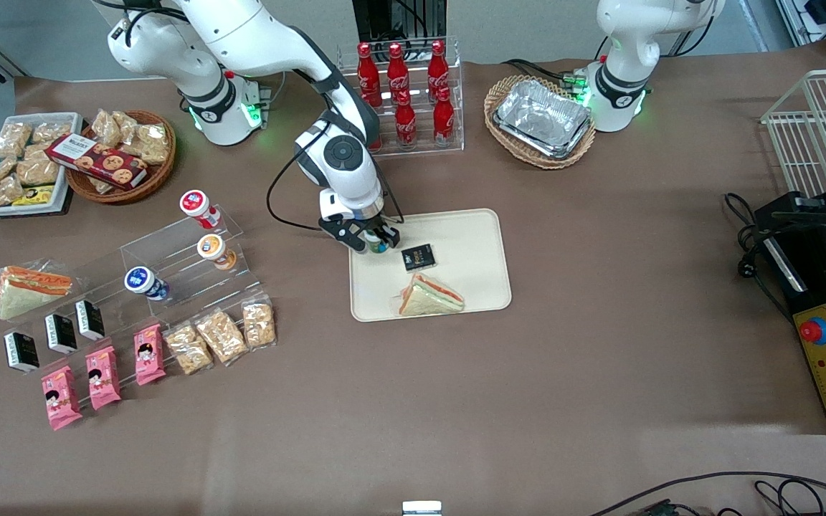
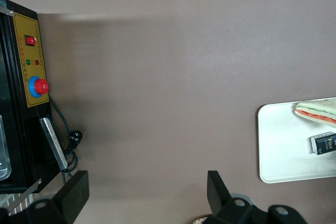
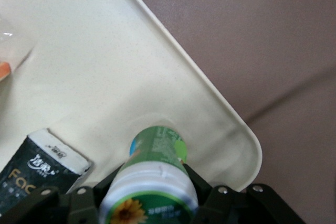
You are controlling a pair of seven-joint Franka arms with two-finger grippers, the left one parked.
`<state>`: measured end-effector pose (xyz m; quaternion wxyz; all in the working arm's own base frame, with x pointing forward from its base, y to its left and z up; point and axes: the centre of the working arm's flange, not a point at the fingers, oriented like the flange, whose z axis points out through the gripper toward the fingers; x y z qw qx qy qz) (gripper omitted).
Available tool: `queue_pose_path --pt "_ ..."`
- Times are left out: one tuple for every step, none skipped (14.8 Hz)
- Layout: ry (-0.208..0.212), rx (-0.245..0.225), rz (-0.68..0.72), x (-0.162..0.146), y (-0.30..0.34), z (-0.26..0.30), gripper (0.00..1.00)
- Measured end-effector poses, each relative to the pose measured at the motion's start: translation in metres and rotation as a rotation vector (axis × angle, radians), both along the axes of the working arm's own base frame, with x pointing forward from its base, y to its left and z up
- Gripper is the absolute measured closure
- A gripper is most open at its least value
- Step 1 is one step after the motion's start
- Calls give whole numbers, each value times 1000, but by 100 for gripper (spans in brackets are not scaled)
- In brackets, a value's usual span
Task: Place green gum on tray
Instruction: 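Lower the green gum bottle onto the tray beside the black packet and release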
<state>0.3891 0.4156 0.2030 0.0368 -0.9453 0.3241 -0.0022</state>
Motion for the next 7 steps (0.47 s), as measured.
queue_pose_path --pt "-1 0 -2 0 0 0 50" --pt "-1 1 -3 1 -1 0 42" --pt "-2 1 -4 1 -1 0 33" --pt "-1 0 -4 1 -1 0 25" --pt "-1 0 -4 1 -1 0 16" --pt "-1 0 -4 1 -1 0 5" --pt "-1 0 -4 1 -1 0 0"
